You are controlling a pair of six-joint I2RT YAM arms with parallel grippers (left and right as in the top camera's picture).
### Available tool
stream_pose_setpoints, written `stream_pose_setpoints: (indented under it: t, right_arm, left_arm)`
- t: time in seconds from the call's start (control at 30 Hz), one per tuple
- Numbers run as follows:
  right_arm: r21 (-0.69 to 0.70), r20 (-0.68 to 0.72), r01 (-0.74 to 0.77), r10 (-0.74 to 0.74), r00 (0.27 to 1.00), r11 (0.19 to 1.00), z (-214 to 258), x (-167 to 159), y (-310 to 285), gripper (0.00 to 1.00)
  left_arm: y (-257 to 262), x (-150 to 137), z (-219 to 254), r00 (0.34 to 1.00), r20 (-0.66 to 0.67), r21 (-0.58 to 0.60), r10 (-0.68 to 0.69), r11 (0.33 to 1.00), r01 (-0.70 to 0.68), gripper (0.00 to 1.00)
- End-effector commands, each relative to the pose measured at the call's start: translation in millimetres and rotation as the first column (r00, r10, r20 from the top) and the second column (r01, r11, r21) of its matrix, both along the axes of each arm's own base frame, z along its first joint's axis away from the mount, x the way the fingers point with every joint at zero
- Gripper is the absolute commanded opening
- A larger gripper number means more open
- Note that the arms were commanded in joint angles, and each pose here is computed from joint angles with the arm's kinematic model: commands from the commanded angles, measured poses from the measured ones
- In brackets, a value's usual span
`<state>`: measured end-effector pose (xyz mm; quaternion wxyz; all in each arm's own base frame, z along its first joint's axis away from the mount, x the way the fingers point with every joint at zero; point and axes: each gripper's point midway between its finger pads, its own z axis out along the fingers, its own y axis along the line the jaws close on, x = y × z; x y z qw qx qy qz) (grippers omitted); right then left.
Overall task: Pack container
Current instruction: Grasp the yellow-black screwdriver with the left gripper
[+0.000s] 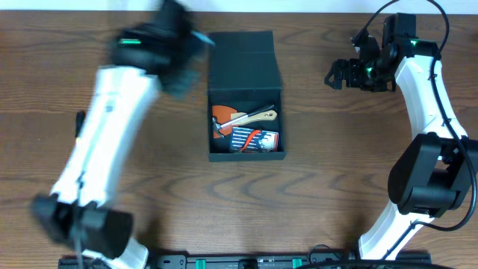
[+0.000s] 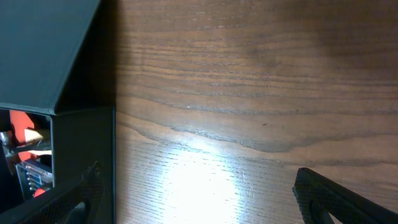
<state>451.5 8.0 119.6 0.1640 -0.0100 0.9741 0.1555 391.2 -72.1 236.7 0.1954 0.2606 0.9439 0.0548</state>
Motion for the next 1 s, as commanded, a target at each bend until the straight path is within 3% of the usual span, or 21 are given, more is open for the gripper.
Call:
stream_pose_setpoints:
  t: [0.0, 0.27, 0.63, 0.97]
  right_arm:
    - [0.02, -0.004, -0.004, 0.004, 1.0, 1.0, -1.0, -0.6, 6.7, 0.99]
    - [0.019, 0.006, -0.004, 0.004, 1.0, 1.0, -0.2, 1.7, 6.5, 0.99]
    - [0.02, -0.007, -0.003, 0.004, 1.0, 1.0, -1.2, -1.3, 6.6, 0.99]
    - [0.02, -0.007, -0.004, 0.004, 1.0, 1.0, -1.1, -1.2, 6.9, 0.99]
  left_arm:
    - [70.3, -6.3, -5.2, 0.968, -0.052, -0.005, 0.246, 0.969, -0.246, 0.4]
    - [174.9, -18.5, -76.2, 0.828, -0.24, -0.011, 0.506, 0.852, -0.524, 0.46]
    - [245.3, -46.3, -184.5, 0.627, -0.492, 0.075, 0.604, 0.747, -0.66, 0.47]
    - [257.6, -38.0, -212.8, 0.703, -0.498, 0.054, 0.508, 0.827, -0.56, 0.47]
